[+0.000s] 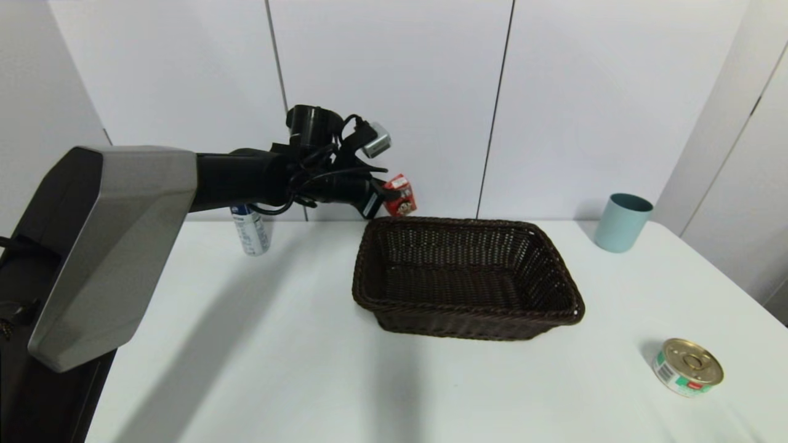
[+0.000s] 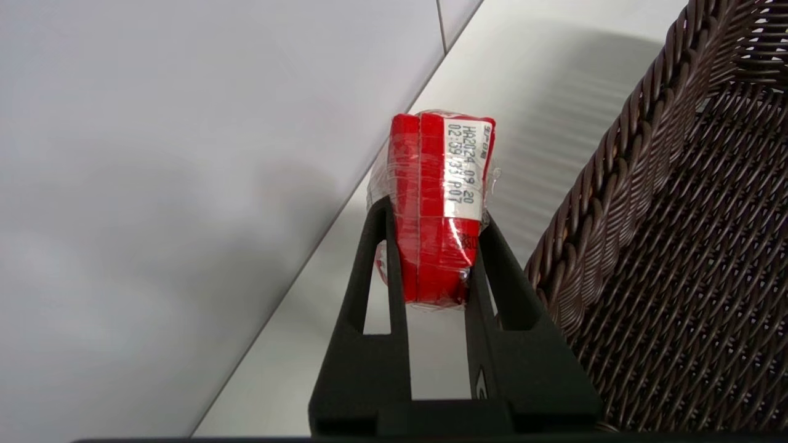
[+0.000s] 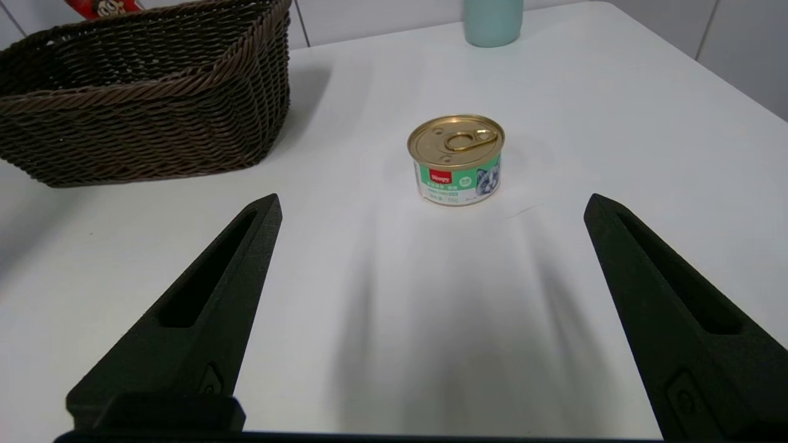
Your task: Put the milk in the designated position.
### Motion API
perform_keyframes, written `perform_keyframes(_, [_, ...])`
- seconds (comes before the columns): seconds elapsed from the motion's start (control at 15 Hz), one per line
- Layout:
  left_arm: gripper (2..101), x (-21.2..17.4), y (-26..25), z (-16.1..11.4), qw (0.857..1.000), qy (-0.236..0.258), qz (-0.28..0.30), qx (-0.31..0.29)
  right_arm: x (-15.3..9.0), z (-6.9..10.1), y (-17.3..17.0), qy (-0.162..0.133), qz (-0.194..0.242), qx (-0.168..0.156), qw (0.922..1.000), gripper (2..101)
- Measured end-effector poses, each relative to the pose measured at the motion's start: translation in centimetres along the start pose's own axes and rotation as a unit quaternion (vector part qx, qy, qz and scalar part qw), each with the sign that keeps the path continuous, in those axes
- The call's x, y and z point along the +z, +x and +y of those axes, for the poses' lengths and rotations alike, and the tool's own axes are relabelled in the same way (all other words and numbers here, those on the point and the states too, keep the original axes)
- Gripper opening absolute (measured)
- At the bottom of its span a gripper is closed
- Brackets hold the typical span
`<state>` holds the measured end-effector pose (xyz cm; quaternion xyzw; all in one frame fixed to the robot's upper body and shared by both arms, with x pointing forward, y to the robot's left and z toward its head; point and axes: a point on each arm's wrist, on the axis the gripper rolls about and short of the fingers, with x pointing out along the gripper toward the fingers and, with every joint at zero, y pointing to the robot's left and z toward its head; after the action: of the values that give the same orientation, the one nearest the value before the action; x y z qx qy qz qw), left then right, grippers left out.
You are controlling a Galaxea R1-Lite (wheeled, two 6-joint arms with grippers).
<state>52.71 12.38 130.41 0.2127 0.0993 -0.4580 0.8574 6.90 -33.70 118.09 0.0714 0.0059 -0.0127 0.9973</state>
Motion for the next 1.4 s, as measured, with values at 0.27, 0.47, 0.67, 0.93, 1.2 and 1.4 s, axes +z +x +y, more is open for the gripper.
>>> perform_keyframes(0.27, [16.8, 0.0, 0.2, -0.2, 1.0, 0.001, 0.0, -0.003, 0.0, 0.0, 0.0, 0.0, 0.0, 0.0, 1.0, 97.3])
perform_keyframes(0.47, [40.7, -0.1, 0.4, -0.3, 1.0, -0.001, 0.0, -0.004, 0.0, 0.0, 0.0, 0.0, 0.0, 0.0, 1.0, 97.3])
perform_keyframes(0.67, [58.4, -0.2, 0.5, -0.3, 1.0, -0.001, 0.0, -0.005, 0.0, 0.0, 0.0, 0.0, 0.0, 0.0, 1.0, 97.3])
perform_keyframes(0.93, [74.3, -0.2, 0.5, -0.3, 1.0, -0.003, 0.001, -0.005, 0.0, 0.0, 0.0, 0.0, 0.0, 0.0, 1.0, 97.3])
perform_keyframes(1.2, [83.5, 0.2, 0.0, -0.2, 1.0, -0.004, -0.002, -0.003, 0.0, 0.0, 0.0, 0.0, 0.0, 0.0, 1.0, 97.3])
perform_keyframes(1.4, [87.9, 1.4, -1.8, 0.1, 1.0, -0.014, 0.0, 0.002, 0.0, 0.0, 0.0, 0.0, 0.0, 0.0, 1.0, 97.3])
